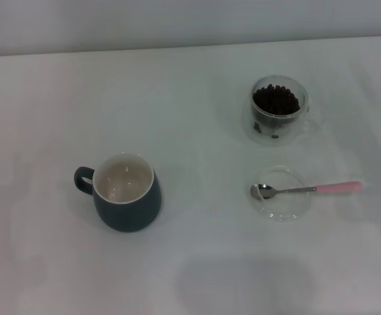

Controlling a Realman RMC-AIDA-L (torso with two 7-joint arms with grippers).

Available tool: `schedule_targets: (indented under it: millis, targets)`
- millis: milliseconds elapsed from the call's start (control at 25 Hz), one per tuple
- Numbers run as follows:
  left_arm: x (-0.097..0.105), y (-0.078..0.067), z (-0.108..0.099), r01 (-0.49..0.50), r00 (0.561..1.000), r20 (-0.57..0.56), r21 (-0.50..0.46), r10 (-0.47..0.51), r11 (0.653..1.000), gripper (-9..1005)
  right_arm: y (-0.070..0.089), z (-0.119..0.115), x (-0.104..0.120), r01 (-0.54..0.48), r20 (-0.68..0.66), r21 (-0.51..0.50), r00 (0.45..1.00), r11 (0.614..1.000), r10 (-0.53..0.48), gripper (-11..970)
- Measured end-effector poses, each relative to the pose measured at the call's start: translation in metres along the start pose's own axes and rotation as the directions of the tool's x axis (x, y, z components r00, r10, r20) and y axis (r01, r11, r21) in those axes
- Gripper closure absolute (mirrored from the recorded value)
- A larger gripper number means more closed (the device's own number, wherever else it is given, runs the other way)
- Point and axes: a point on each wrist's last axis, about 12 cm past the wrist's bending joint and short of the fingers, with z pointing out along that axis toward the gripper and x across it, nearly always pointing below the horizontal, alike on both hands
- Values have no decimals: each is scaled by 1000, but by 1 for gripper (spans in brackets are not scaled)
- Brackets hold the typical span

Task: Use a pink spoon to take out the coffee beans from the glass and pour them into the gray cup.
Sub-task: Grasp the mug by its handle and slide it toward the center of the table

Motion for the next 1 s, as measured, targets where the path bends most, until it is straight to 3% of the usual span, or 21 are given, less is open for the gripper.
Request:
schedule_targets:
  millis: [560,720,760,880,1000]
  targets:
    - [-2,3,-8,-10,1000,13,7,10,1000,161,-1,0,0,-1,-3,4,1000,1000,1,91]
    - [-5,8,-23,-30,999,29,25,29,999,161,-1,2,-1,-7,0,2,1000,1000,7,91]
    - [-7,14,-37,-38,999,36,18,37,999,162,-2,2,-2,-11,2,1,1000,1000,11,91]
    - [-8,20,-54,-48,998,36,8,48,999,162,-2,3,-3,-25,5,-1,1000,1000,25,92]
    - [-9,24,-65,-88,996,5,48,88,995,162,-2,4,-4,-25,7,-3,1000,1000,25,92]
